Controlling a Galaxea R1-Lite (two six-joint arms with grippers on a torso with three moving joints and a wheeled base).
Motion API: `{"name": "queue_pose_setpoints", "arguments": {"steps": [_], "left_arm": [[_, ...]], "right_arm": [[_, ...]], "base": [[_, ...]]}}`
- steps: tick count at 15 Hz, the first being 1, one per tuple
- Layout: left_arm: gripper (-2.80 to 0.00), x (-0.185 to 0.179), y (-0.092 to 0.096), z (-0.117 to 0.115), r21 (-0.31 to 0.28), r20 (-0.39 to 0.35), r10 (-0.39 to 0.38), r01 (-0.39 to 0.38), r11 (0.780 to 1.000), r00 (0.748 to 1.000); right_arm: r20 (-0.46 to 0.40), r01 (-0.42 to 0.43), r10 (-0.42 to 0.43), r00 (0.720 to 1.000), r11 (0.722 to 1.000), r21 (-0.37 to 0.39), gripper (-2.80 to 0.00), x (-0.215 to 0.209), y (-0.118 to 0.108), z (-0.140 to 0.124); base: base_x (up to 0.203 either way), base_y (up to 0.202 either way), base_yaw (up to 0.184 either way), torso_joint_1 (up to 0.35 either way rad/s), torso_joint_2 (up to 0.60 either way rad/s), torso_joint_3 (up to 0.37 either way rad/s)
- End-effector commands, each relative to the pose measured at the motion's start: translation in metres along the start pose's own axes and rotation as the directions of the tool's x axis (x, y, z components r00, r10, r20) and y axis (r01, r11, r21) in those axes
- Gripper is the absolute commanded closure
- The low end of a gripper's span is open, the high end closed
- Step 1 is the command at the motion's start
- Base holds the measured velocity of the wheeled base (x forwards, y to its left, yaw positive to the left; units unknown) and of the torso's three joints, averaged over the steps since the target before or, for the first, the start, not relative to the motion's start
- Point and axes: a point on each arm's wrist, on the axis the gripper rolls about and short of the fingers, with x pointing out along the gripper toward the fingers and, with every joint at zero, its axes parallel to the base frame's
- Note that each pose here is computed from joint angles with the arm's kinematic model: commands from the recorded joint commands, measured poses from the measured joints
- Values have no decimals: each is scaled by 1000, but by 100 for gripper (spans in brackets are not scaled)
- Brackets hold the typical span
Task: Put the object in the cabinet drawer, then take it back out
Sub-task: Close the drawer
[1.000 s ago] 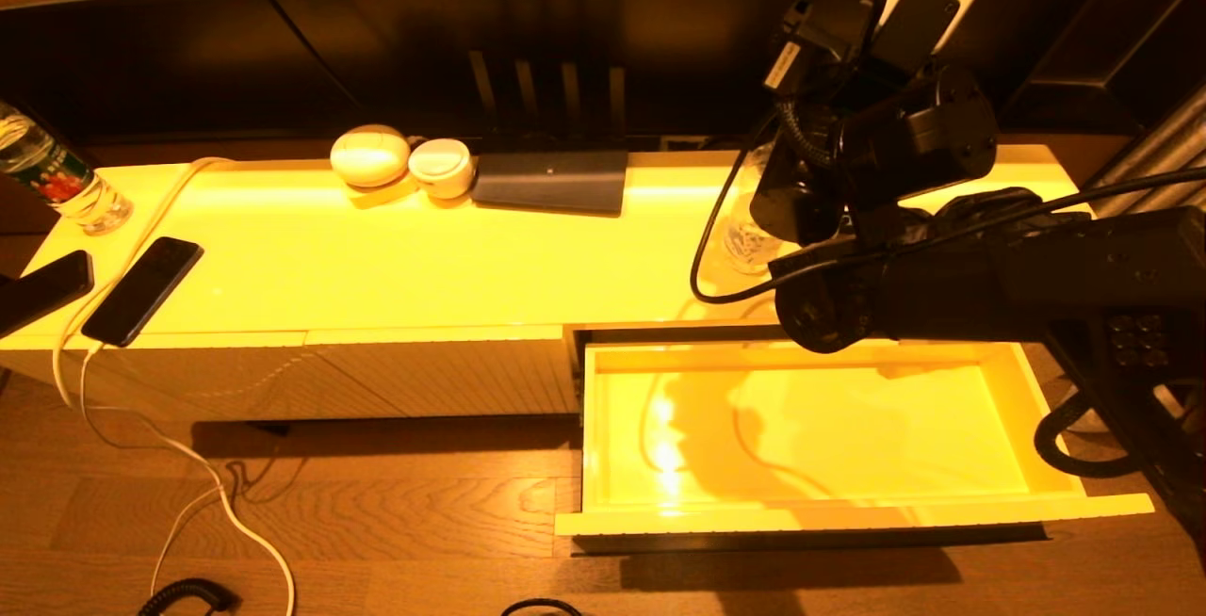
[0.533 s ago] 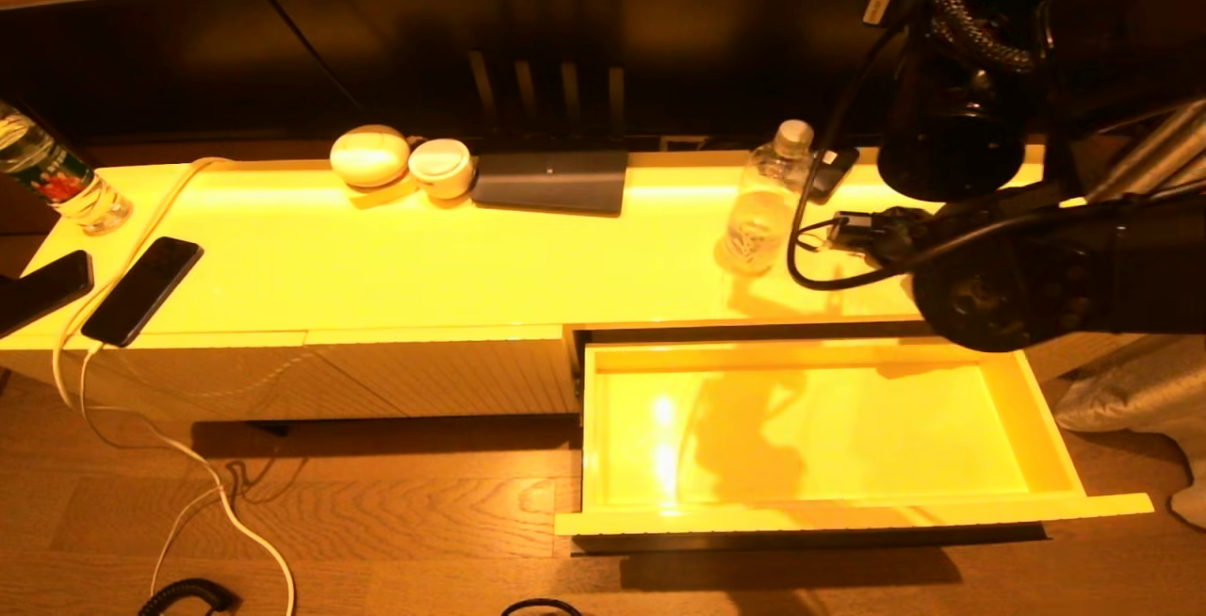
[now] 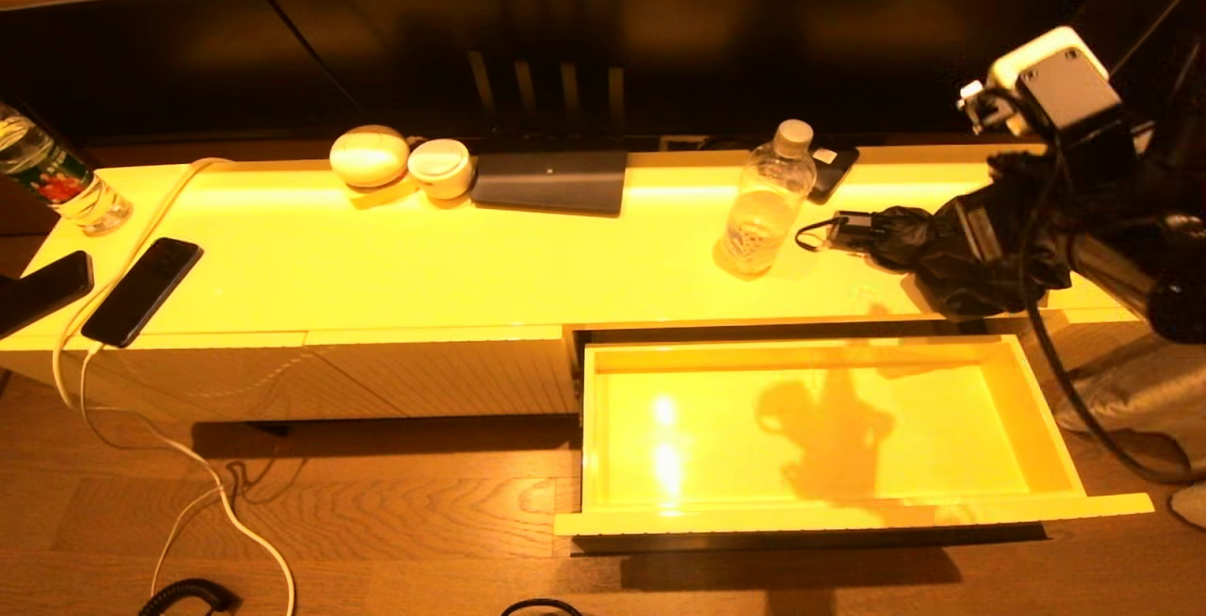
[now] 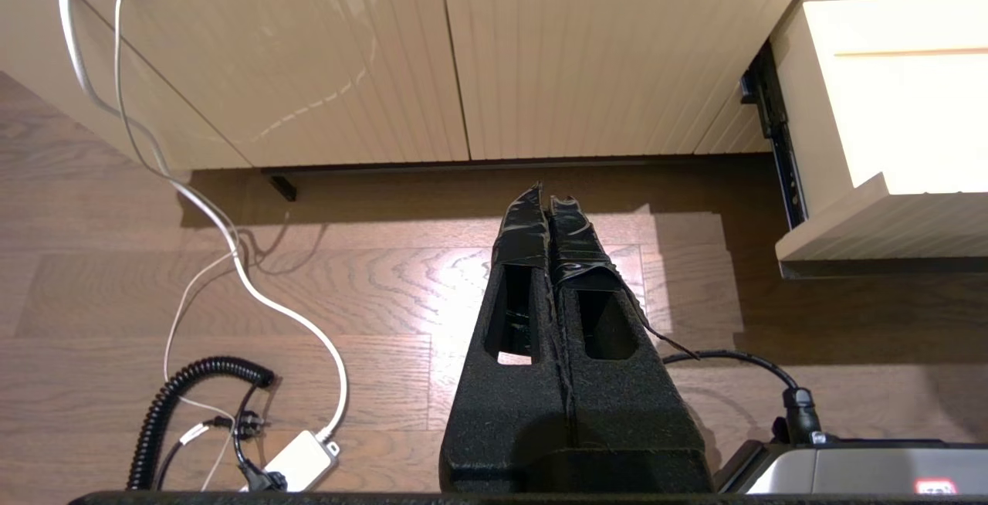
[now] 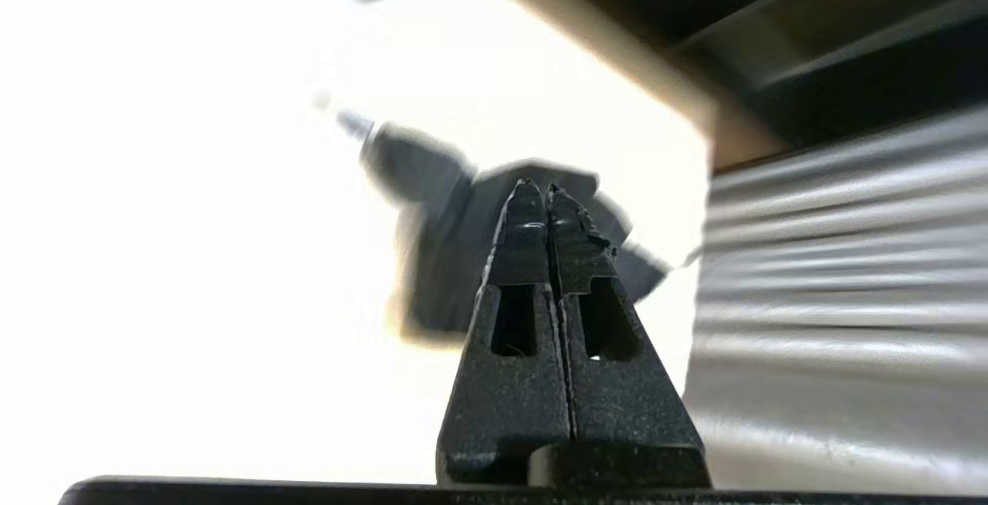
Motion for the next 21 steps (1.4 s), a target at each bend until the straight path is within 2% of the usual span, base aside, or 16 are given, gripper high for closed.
{"name": "queue_pose_setpoints", "arguments": {"steps": [1,2,4,6,7,8,9,10,11,13,15,16,18,20,21], "left_arm": [[0,0,0,0,0,-1,-1,1,1000,1000],[0,0,0,0,0,-1,0,0,1000,1000],[0,0,0,0,0,-1,0,0,1000,1000],[0,0,0,0,0,-1,0,0,1000,1000],[0,0,0,0,0,-1,0,0,1000,1000],[0,0,0,0,0,-1,0,0,1000,1000],[0,0,0,0,0,-1,0,0,1000,1000],[0,0,0,0,0,-1,0,0,1000,1000],[0,0,0,0,0,-1,0,0,1000,1000],[0,0,0,0,0,-1,0,0,1000,1000],[0,0,0,0,0,-1,0,0,1000,1000],[0,0,0,0,0,-1,0,0,1000,1000],[0,0,0,0,0,-1,0,0,1000,1000],[0,0,0,-1,0,-2,0,0,1000,1000],[0,0,0,0,0,-1,0,0,1000,1000]], "right_arm": [[-178,-330,307,935,936,-121,0,-42,-14,-43],[-209,-422,389,897,894,-149,0,-50,-12,-55],[-235,-539,491,839,810,-231,0,-61,-7,-72],[-236,-659,616,752,695,-287,0,-70,2,-90],[-246,-719,678,693,625,-305,0,-73,8,-101],[-260,-785,749,609,525,-328,0,-75,17,-115],[-280,-823,787,549,453,-341,0,-76,24,-126],[-296,-853,818,494,389,-349,0,-76,31,-135],[-310,-873,836,453,344,-347,0,-77,36,-142],[-334,-897,855,398,286,-336,0,-83,41,-154],[-382,-927,866,322,207,-312,0,-94,48,-174],[-404,-938,867,293,179,-297,0,-98,50,-182],[-439,-954,863,250,141,-265,0,-101,55,-193],[-455,-960,860,233,129,-249,0,-100,57,-195],[-469,-965,856,217,117,-233,0,-97,60,-198]], "base": [[0,0,0,0,0,0],[0,0,0,0,0,0],[0,0,0,0,0,0],[0,0,0,0,0,0],[0,0,0,0,0,0],[0,0,0,0,0,0],[0,0,0,0,0,0],[0,0,0,0,0,0],[0,0,0,0,0,0],[0,0,0,0,0,0],[0,0,0,0,0,0],[0,0,0,0,0,0],[0,0,0,0,0,0],[0,0,0,0,0,0],[0,0,0,0,0,0]]}}
